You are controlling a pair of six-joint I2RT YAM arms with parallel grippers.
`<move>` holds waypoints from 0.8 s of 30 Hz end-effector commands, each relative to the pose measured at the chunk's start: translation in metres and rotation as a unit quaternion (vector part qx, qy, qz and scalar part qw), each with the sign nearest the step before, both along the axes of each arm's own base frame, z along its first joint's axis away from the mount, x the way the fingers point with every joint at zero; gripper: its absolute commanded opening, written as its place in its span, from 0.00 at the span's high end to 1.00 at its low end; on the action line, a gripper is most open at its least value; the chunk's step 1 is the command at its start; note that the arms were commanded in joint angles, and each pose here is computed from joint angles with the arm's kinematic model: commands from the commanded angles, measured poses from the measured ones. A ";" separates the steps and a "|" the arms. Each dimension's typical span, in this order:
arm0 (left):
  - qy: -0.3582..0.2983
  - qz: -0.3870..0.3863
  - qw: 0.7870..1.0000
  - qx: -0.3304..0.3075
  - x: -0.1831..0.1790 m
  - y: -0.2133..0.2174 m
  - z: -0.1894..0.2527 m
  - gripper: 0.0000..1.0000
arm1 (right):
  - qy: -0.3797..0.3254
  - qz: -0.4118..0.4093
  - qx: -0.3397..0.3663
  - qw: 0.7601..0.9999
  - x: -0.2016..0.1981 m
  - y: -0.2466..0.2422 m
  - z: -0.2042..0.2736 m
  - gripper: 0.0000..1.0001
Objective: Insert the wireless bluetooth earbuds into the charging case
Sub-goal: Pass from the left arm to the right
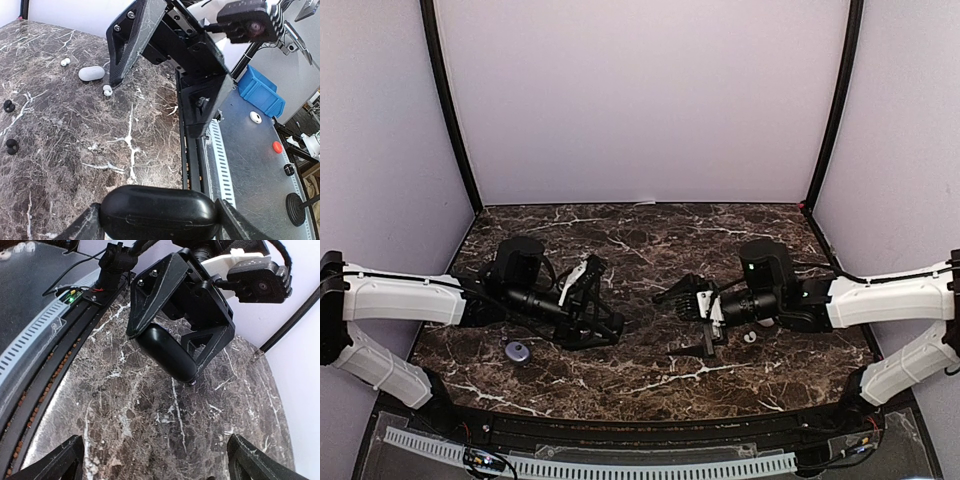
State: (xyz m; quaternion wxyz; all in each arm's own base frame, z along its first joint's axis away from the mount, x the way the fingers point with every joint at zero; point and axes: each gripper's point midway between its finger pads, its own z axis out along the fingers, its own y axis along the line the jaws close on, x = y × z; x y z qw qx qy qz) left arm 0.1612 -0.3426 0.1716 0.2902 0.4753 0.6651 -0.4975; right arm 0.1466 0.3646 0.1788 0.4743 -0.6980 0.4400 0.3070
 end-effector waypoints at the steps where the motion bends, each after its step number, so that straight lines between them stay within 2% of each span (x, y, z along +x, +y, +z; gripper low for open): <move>1: 0.000 -0.018 1.000 -0.022 -0.002 -0.003 0.012 0.45 | -0.130 0.018 0.031 0.991 0.006 0.003 0.014 0.01; 6: 0.014 -0.040 0.999 -0.025 -0.006 -0.007 0.011 0.45 | -0.135 0.036 0.045 0.989 0.002 0.008 0.021 0.01; 12: 0.034 -0.070 0.997 -0.025 -0.009 -0.013 0.011 0.45 | -0.133 0.080 0.037 0.987 -0.010 0.022 0.023 0.08; 18: 0.045 -0.089 0.995 -0.024 -0.011 -0.017 0.010 0.45 | -0.128 0.121 -0.003 0.984 -0.017 0.036 0.011 0.20; 23: 0.052 -0.100 0.993 -0.025 -0.013 -0.019 0.010 0.45 | -0.121 0.129 -0.011 0.984 -0.015 0.046 0.008 0.34; 24: 0.053 -0.100 0.993 -0.025 -0.013 -0.019 0.010 0.45 | -0.121 0.132 -0.011 0.984 -0.016 0.048 0.007 0.40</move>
